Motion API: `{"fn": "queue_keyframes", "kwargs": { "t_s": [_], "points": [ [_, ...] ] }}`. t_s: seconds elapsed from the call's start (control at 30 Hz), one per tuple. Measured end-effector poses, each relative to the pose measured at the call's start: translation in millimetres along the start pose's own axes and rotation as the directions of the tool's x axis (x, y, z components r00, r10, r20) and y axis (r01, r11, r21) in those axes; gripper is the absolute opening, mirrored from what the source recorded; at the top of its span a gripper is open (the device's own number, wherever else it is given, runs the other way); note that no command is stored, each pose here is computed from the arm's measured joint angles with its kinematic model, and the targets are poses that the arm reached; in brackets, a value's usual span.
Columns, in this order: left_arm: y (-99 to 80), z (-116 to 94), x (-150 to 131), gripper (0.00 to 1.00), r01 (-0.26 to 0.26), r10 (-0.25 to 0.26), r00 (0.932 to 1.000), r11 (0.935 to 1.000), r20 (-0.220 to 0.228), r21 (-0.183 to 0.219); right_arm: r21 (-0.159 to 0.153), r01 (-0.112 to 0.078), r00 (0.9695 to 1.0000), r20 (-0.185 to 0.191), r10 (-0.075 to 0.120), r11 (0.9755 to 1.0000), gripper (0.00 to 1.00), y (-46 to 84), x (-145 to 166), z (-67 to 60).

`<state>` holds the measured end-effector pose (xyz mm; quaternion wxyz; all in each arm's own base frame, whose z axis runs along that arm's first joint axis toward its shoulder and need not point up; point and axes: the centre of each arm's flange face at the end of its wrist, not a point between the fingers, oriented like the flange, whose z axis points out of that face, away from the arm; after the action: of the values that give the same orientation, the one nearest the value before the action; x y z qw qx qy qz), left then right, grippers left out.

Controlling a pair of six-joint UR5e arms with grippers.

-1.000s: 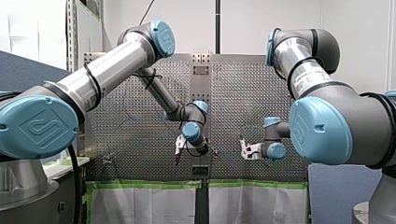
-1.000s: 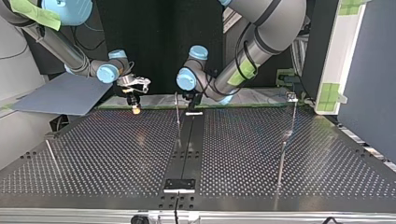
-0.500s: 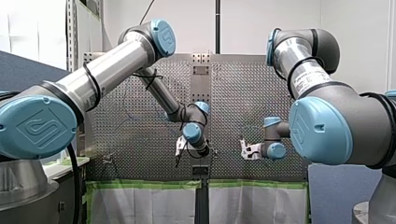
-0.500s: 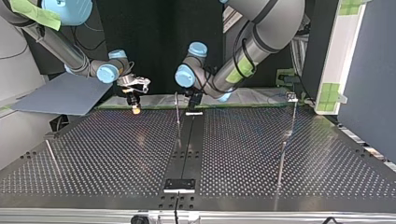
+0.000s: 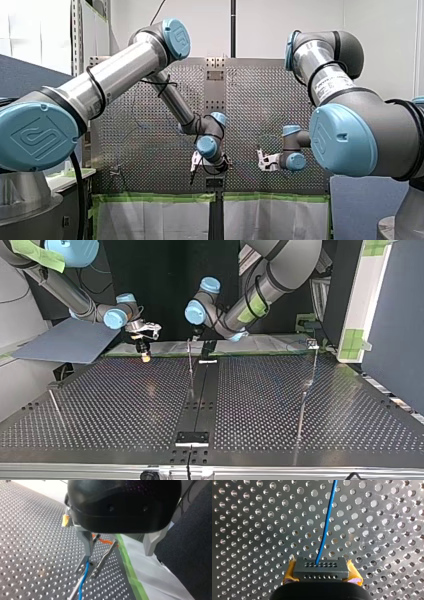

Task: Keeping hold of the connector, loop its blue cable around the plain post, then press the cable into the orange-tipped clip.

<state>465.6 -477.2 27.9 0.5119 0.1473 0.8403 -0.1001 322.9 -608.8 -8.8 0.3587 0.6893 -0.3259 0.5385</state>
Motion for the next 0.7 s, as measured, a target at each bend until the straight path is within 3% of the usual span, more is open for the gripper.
{"fn": "queue_keyframes", "kwargs": {
  "t_s": [0.3, 0.7],
  "points": [
    [-9.3, -2.7, 3.6, 1.0, -0.001, 0.001, 0.9997, 0.9999, 0.025, 0.013, 0.001, 0.0, 1.0, 0.0, 0.0, 1.0, 0.0, -0.2, -0.1, 0.0],
    [-9.1, -3.3, 4.2, 1.0, -0.003, 0.003, 0.9997, 1.0, 0.024, 0.005, 0.001, -0.001, 1.0, 0.003, 0.001, 1.0, 0.0, -0.5, -0.5, -0.2]
  ]
}}
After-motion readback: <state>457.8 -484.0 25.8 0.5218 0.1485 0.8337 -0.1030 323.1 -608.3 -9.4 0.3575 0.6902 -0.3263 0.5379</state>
